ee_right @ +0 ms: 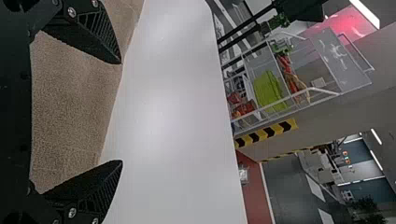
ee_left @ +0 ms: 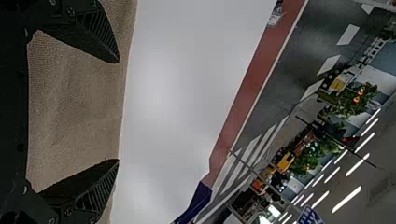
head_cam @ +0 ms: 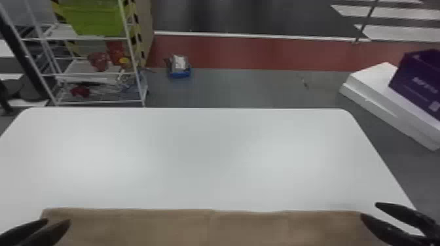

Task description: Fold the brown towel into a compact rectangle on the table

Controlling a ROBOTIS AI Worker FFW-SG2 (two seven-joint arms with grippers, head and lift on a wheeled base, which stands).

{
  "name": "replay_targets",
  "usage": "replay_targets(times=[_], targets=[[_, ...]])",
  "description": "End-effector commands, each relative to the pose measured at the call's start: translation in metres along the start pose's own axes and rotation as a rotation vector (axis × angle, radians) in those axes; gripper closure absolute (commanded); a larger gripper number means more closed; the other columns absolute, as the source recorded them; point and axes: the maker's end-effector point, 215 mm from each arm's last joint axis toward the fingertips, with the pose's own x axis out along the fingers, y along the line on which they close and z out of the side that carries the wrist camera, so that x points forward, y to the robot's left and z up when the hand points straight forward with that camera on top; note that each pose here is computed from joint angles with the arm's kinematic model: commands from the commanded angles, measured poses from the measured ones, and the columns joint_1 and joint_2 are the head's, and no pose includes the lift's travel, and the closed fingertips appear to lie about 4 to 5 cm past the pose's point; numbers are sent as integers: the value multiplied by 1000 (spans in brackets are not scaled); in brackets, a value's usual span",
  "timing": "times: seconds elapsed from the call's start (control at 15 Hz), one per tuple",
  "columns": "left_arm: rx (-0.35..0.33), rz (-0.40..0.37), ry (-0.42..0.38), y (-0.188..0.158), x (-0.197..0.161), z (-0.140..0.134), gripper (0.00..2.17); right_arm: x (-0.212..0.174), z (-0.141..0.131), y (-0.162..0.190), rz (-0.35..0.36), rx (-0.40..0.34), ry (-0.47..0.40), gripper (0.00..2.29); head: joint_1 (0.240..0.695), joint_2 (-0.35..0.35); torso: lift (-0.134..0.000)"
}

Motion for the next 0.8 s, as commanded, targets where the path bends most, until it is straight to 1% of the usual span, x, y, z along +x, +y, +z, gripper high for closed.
replay_targets(times=[0.0,0.47,0.53,0.67,0.73], targets=[[5,3,-3,0,-1,1,147,-3,1,-2,-7,0,-3,147,695,-65,-124],[14,27,0,6,-2,-1,144,-18,4,-9,-28,8,-21,184,695,-83,-124],[29,41,-3,11,-3,1,144,-20,5,-10,-30,4,-25,184,695,-85,-124],[32,51,-4,16,-3,0,144,-21,3,-13,-32,3,-27,188,695,-85,-124],[43,69,-3,21,-4,0,140,-21,3,-13,-31,-1,-30,188,695,-83,-124]])
